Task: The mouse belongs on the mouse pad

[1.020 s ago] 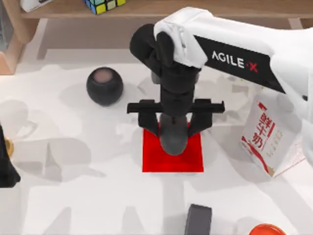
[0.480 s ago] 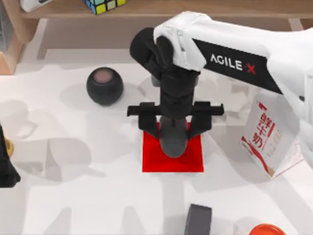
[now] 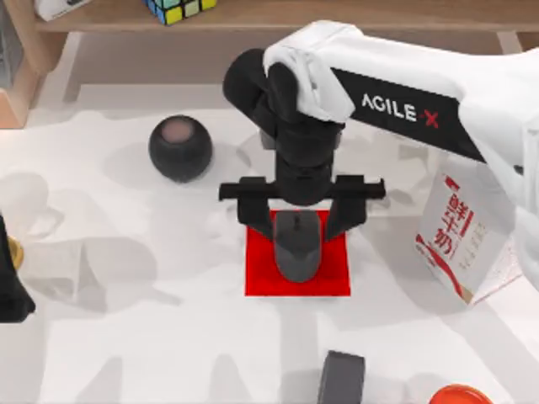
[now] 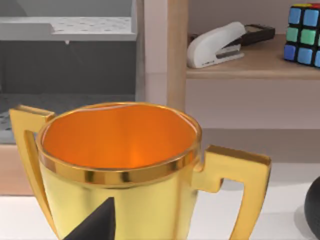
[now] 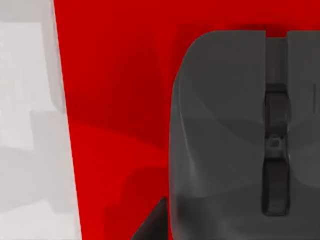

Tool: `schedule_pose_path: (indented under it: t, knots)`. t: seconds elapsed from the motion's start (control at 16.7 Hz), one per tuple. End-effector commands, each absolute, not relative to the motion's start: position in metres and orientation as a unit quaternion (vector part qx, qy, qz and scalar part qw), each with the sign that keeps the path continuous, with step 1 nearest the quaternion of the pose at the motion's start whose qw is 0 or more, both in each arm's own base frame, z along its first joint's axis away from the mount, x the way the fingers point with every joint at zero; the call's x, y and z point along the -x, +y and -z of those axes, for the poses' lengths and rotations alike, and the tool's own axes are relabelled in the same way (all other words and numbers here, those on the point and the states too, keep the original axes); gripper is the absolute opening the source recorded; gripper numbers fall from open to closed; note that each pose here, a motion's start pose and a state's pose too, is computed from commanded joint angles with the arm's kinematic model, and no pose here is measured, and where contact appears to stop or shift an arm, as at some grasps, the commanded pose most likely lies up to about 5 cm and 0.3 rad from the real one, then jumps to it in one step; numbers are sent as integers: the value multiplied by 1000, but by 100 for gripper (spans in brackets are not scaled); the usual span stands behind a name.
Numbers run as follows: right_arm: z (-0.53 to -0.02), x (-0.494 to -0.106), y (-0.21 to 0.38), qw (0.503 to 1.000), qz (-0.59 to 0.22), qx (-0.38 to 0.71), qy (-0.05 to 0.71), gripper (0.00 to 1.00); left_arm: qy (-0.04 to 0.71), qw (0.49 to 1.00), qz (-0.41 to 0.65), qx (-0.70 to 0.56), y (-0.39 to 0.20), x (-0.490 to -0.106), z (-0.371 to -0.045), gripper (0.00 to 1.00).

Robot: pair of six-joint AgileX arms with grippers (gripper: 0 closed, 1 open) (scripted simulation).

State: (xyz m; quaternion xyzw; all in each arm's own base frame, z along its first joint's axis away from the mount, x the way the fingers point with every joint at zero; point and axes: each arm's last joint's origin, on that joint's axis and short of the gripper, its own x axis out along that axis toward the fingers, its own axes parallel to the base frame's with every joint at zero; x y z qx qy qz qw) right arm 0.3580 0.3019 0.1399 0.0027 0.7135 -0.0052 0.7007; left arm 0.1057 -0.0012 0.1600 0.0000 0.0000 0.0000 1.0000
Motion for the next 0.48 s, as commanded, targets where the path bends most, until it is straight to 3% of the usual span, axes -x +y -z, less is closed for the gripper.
schedule_pose_path:
  t: [0.12,0.48]
  knots:
    - [-140,-358,302,701,5,-3,713,98,0,1000,0,0,-1,-106,-160,100]
    - [-140,-358,302,701,5,-3,713,100,0,1000,0,0,-1,-106,-160,100]
